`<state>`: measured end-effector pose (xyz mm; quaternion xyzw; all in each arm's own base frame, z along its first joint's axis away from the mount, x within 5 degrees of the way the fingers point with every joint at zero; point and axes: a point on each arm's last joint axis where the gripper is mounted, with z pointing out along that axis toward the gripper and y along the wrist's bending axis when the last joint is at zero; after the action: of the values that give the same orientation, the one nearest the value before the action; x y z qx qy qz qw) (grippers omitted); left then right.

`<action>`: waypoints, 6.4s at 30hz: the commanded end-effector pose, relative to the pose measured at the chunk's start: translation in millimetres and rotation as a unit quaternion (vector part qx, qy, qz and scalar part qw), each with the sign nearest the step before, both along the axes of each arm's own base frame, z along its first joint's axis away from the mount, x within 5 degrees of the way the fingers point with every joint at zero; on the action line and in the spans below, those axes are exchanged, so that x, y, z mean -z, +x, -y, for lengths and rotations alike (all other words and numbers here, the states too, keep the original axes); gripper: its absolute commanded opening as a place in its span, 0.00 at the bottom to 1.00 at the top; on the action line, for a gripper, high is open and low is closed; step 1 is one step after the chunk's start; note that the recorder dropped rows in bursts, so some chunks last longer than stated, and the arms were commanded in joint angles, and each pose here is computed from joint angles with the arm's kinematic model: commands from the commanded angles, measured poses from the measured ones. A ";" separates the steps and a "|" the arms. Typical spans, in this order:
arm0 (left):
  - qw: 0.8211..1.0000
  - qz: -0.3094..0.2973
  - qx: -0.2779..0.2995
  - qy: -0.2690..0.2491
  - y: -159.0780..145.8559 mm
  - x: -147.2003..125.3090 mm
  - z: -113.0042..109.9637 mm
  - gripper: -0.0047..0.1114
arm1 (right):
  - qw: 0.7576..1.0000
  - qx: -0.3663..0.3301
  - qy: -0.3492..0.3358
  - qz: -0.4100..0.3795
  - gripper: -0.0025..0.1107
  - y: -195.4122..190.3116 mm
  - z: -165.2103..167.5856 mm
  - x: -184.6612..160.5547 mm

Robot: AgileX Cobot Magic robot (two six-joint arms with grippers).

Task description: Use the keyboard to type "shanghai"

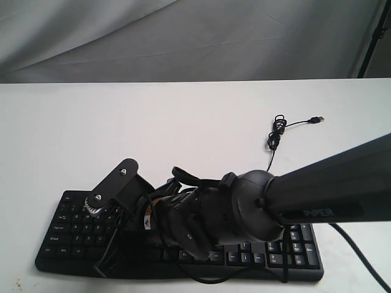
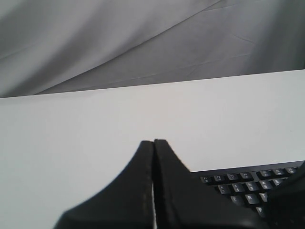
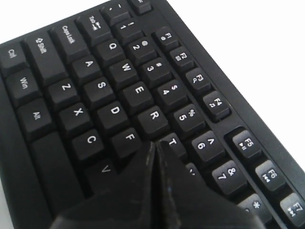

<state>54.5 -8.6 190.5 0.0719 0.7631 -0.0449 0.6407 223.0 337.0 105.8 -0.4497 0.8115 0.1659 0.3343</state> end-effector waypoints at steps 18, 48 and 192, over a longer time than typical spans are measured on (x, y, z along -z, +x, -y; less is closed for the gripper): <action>1.000 0.001 0.002 -0.001 -0.1 1.0 0.2 0.04 | 1.000 0.003 -0.012 -0.005 0.02 -2.9 20.4 -17.5; 1.000 0.001 0.002 -0.001 -0.1 1.0 0.2 0.04 | 1.000 0.012 -0.011 -0.007 0.02 -0.8 17.8 2.4; 1.000 0.001 0.002 -0.001 -0.1 1.0 0.2 0.04 | 0.998 0.047 -0.028 -0.026 0.02 14.8 46.7 -7.6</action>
<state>54.5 -8.6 190.5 0.0719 0.7631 -0.0449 0.6407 237.6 293.0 119.0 -0.4208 0.8391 0.1407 0.3145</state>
